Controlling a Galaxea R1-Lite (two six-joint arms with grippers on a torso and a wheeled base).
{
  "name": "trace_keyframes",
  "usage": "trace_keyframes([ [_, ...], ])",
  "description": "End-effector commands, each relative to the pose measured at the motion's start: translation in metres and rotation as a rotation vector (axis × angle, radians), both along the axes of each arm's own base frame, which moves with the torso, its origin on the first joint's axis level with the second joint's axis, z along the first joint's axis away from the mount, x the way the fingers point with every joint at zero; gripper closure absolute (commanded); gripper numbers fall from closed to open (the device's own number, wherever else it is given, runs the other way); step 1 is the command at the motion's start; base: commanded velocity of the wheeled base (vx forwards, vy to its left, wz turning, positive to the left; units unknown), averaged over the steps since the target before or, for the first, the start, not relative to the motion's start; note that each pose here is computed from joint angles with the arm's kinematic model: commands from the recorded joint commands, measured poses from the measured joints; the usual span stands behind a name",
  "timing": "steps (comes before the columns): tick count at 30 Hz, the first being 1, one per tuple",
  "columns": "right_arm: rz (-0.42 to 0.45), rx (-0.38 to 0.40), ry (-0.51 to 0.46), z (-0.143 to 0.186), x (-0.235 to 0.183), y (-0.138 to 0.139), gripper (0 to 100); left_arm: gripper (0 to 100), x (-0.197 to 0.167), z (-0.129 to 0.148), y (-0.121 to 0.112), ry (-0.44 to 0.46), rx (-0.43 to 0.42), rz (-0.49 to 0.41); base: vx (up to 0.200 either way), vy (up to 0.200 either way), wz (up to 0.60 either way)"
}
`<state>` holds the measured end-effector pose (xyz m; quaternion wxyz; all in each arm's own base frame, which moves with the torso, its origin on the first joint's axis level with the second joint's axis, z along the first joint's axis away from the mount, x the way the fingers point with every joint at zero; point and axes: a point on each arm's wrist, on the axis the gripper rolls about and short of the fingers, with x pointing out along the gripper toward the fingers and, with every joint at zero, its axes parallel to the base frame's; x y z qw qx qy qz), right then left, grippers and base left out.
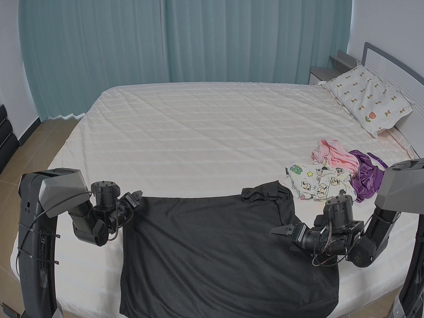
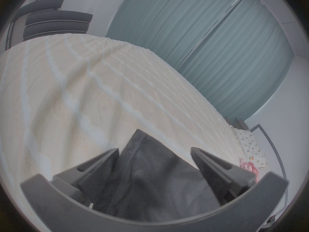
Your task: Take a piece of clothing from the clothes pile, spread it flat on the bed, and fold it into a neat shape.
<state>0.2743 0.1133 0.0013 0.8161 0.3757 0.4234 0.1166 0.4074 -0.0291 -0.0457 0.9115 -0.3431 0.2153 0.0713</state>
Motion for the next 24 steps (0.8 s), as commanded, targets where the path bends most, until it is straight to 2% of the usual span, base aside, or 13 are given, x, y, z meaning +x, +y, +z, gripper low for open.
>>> trace_keyframes([
  [1, 0.001, -0.001, 0.003, -0.001, 0.0, 0.0, 0, 100, 0.005, -0.001, 0.001, -0.011, -0.001, 0.006, 0.0, 0.0, 0.0],
  [5, 0.001, -0.001, 0.003, -0.001, 0.0, 0.0, 0, 100, 0.014, -0.002, 0.005, -0.037, 0.004, 0.035, 0.0, 0.0, 0.0],
  [12, -0.011, 0.004, -0.006, 0.0, 0.003, -0.001, 0, 100, 0.031, -0.002, 0.021, -0.088, 0.032, 0.153, 0.0, 0.0, 0.0],
  [18, -0.019, 0.011, -0.019, 0.002, 0.005, -0.001, 0, 100, 0.033, -0.005, 0.023, -0.09, 0.029, 0.166, 0.0, 0.0, 0.0],
  [22, -0.024, 0.03, -0.06, 0.004, 0.007, -0.002, 0, 100, 0.033, -0.005, 0.022, -0.09, 0.03, 0.162, 0.0, 0.0, 0.0],
  [23, -0.024, 0.035, -0.075, 0.006, 0.007, -0.001, 0, 0, 0.032, -0.005, 0.021, -0.087, 0.03, 0.158, 0.0, 0.0, 0.0],
  [24, -0.027, 0.039, -0.077, 0.006, 0.008, -0.002, 0, 0, 0.032, -0.005, 0.021, -0.088, 0.03, 0.158, 0.0, 0.0, 0.0],
])
